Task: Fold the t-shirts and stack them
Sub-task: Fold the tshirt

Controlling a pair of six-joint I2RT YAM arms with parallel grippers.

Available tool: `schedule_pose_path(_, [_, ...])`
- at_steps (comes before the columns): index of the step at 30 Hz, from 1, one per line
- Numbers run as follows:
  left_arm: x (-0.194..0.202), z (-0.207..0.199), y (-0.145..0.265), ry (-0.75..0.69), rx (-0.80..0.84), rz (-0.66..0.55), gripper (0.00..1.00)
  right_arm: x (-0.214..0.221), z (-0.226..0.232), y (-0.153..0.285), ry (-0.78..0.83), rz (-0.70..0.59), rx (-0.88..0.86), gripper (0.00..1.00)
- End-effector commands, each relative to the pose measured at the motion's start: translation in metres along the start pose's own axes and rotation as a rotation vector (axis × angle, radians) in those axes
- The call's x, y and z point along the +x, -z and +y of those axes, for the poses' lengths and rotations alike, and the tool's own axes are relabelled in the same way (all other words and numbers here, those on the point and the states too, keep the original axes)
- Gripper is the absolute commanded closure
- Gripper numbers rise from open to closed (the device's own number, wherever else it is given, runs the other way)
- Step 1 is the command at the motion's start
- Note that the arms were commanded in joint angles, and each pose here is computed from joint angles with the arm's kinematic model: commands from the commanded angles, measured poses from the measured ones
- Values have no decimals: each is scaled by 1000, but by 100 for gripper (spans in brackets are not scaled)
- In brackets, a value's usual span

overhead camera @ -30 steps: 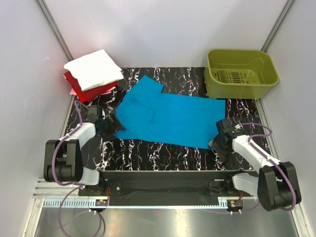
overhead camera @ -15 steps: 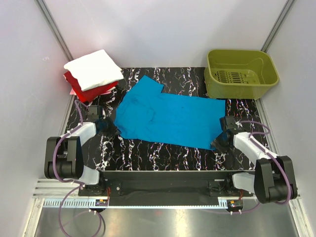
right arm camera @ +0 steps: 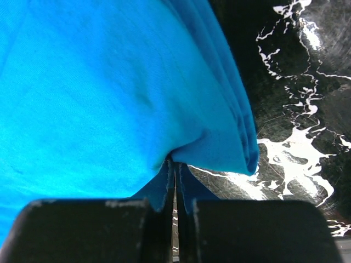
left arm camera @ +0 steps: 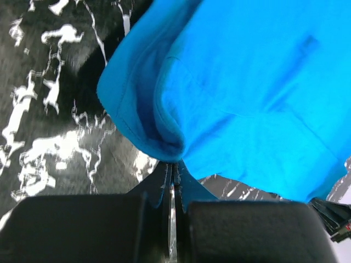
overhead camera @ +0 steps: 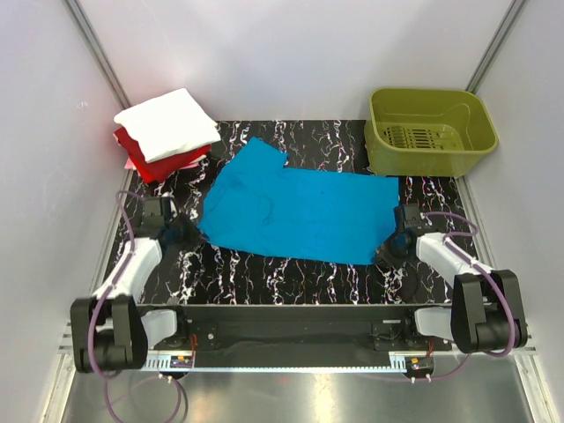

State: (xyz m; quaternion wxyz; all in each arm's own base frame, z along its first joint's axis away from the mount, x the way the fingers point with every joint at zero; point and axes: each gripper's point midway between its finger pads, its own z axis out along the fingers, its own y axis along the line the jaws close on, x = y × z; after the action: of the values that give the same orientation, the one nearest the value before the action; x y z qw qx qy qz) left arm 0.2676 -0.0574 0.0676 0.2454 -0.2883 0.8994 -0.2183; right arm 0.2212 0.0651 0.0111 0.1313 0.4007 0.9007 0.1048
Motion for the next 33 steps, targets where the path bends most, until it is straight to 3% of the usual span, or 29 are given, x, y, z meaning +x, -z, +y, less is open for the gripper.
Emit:
schedule_pose_path(1, [18, 9, 14, 29, -23, 28, 100, 3, -13, -1, 12, -6, 28, 100])
schedule_pose_path(9, [37, 3, 45, 85, -3, 28, 100, -7, -20, 16, -16, -63, 79, 100])
schedule_pose_path(16, [65, 24, 71, 112, -79, 49, 100, -7, -34, 48, -79, -126, 89, 100])
schedule_pose_path(22, [84, 29, 95, 104, -68, 47, 96, 6, -42, 64, -101, -103, 77, 100])
schedule_pose_path(25, [96, 18, 110, 57, 11, 65, 85, 15, -39, 73, -103, -64, 47, 100])
schedule_pose_path(29, [85, 14, 137, -17, -10, -3, 60, 20, -34, 88, -74, -59, -11, 98])
schedule_pose_path(30, [80, 18, 140, -73, -39, -12, 47, 21, -34, 91, -81, -55, -14, 91])
schedule_pose_path(31, [76, 20, 144, -95, -70, -15, 40, 22, -33, 96, -80, -55, -25, 71])
schedule_pose_path(32, [69, 22, 145, -118, -110, -11, 34, 24, -27, 101, -73, -48, -67, 62])
schedule_pose_path(33, [58, 14, 150, -173, -92, -39, 21, 25, -22, 104, -54, -44, -98, 52])
